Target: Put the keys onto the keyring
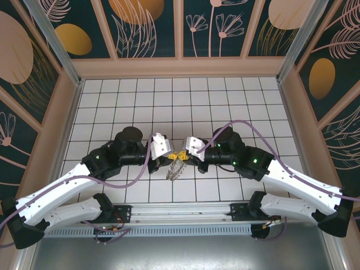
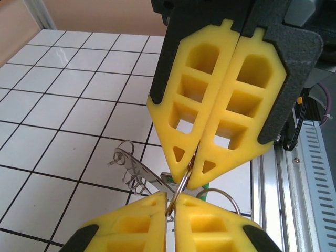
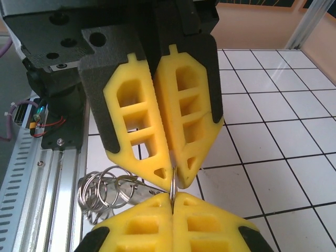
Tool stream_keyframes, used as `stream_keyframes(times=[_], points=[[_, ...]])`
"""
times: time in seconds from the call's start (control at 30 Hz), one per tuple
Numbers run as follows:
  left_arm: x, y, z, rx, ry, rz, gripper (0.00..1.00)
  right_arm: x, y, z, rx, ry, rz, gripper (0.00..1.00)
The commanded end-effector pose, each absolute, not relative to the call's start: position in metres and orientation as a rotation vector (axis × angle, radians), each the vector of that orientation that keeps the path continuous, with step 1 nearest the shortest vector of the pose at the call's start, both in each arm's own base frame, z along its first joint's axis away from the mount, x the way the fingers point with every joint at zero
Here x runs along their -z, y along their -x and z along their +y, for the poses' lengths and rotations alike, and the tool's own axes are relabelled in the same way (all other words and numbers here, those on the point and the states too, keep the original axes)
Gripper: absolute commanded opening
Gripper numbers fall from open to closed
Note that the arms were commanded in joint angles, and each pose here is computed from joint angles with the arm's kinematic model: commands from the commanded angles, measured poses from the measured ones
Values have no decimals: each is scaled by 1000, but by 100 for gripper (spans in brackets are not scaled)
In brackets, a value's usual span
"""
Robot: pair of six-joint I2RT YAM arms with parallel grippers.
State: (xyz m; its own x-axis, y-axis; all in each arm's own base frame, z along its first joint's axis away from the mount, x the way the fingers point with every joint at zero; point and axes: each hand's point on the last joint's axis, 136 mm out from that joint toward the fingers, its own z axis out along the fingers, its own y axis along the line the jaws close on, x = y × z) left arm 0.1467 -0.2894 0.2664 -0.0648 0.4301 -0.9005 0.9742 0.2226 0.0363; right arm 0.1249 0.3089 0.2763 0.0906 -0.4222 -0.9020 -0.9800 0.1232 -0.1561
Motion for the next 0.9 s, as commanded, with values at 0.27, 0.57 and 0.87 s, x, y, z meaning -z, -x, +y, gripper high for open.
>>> stream_keyframes(times=[0.27,0.57,0.87], points=[[-299,-142,-289,902,-1186,1479,0,-316,-118,315,-831,1382,1329,17],[-330,-124,-292,1086,-1090,1267,0,-314,-117,314,-851,1363,1325,22],[-346,-107,-287,1194,-1056,1143,0,-311,-119,310,-832,1345,1337,17]])
